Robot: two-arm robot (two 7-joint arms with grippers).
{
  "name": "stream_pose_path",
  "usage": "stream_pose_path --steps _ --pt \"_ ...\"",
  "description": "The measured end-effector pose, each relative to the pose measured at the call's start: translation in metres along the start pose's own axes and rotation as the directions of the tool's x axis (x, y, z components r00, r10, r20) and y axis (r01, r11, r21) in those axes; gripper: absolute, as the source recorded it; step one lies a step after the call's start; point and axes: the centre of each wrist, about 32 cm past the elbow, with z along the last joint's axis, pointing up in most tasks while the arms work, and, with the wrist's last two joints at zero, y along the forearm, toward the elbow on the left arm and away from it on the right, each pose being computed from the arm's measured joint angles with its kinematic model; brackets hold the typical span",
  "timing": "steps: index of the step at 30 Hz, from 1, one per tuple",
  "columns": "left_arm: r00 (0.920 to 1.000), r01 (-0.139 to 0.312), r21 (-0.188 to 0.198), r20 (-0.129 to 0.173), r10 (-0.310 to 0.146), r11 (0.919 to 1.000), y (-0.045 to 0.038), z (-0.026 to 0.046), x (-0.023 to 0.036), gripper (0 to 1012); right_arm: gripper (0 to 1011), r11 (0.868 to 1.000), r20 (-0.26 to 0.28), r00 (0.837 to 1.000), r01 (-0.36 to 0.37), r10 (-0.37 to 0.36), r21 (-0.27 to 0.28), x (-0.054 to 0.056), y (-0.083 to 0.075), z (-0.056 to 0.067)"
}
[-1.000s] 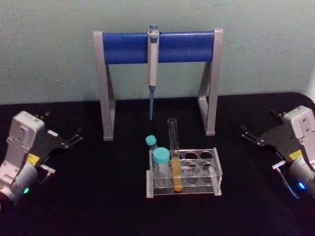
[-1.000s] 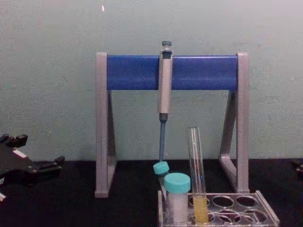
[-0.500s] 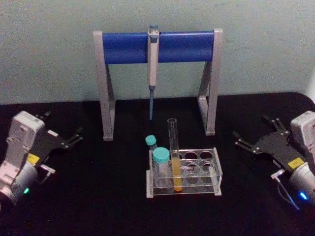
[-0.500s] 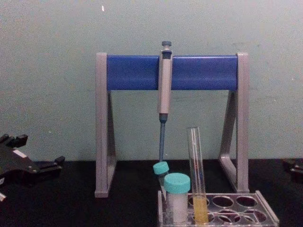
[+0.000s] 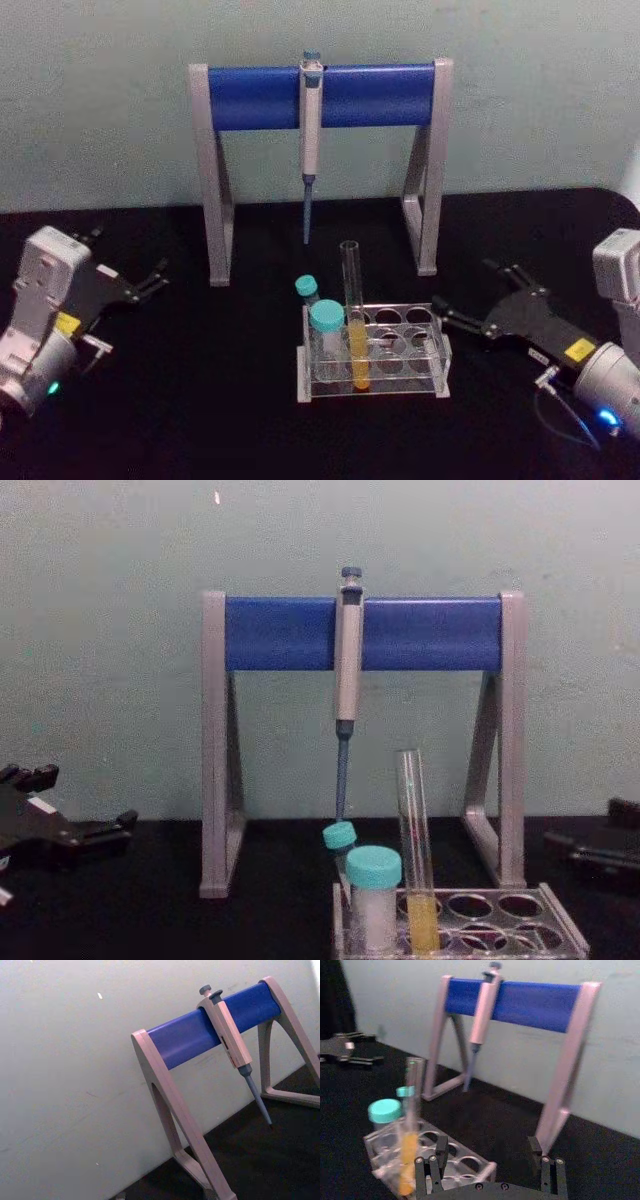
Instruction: Pick up the test tube from the test tube rack, shake it, then place it back into the test tube rack.
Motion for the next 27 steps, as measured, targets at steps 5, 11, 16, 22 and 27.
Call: stream_pose_path --steps 5,11,16,22,27 --pt "1.0 0.0 0.0 0.0 0.0 1.0 0.0 0.0 0.0 1001 1000 0.997 -0.026 0.996 -0.081 0.081 -0.016 0.001 0.005 0.003" --pt "1.0 0.0 0.0 0.0 0.0 1.0 0.0 0.0 0.0 1001 1000 0.983 -0.055 0.983 -0.18 0.178 -0.025 0.004 0.017 0.007" --pt "1.0 0.0 0.0 0.0 0.0 1.0 0.0 0.0 0.0 1001 1000 0.967 -0.065 0.965 -0.255 0.254 -0.019 0.005 0.031 0.012" --pt "1.0 0.0 0.0 0.0 0.0 1.0 0.0 0.0 0.0 1001 1000 0.95 -0.075 0.948 -0.311 0.31 -0.01 0.005 0.047 0.015" --pt "1.0 0.0 0.0 0.0 0.0 1.0 0.0 0.0 0.0 1001 1000 0.942 -0.078 0.939 -0.336 0.335 -0.006 0.004 0.058 0.016"
